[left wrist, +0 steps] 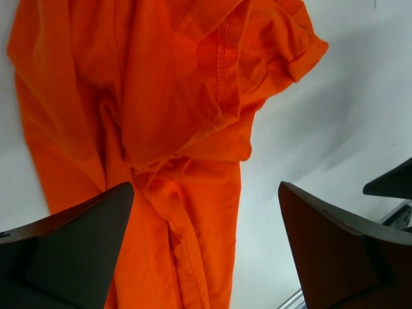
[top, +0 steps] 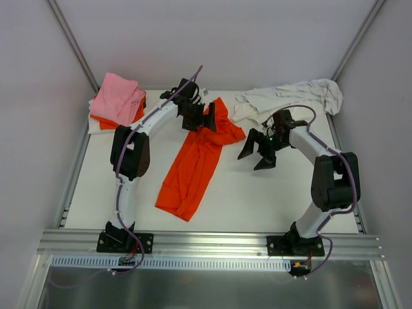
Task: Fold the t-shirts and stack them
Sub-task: Rotate the tshirt 90 degrees
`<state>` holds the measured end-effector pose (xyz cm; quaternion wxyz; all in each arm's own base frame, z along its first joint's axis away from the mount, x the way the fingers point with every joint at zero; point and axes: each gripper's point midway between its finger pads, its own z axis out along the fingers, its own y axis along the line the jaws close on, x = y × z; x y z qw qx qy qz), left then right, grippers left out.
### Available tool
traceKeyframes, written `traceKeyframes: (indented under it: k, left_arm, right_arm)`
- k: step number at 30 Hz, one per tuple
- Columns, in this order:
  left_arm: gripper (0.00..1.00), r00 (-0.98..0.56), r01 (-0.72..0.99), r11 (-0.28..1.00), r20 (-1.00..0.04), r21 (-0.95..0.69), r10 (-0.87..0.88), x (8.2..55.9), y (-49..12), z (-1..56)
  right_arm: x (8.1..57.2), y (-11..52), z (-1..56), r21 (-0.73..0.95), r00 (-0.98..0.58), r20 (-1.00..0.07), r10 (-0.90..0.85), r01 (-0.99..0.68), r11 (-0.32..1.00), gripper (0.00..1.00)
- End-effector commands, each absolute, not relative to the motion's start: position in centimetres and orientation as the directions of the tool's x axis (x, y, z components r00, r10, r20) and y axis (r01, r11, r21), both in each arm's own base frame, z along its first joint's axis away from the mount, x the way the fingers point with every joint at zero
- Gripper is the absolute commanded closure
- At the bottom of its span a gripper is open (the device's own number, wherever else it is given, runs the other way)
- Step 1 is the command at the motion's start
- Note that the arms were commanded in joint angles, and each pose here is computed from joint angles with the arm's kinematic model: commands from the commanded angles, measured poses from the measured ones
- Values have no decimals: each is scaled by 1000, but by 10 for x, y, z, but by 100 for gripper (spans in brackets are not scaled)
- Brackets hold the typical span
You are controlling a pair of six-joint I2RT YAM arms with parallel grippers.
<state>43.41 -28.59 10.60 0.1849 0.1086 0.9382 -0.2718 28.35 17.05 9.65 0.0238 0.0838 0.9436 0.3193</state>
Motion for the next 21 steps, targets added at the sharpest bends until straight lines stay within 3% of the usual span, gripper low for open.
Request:
traceKeyframes:
  k: [1,14,21]
  left_arm:
    - [1,-885,358,772,-456,-525,100,446,-307,126]
    - [3,-800,485,760,-571,-433,184,473,-314,120]
    - [14,-765,511,813,-578,-278,283,478,-296,102]
  right_arm:
    - [302,173,106,603,-988,-38,149,96,792,0]
    - [302,178,111,627,-991,-22,132,90,773,1]
    - [302,180,118,644,-992,-19,129,86,760,1]
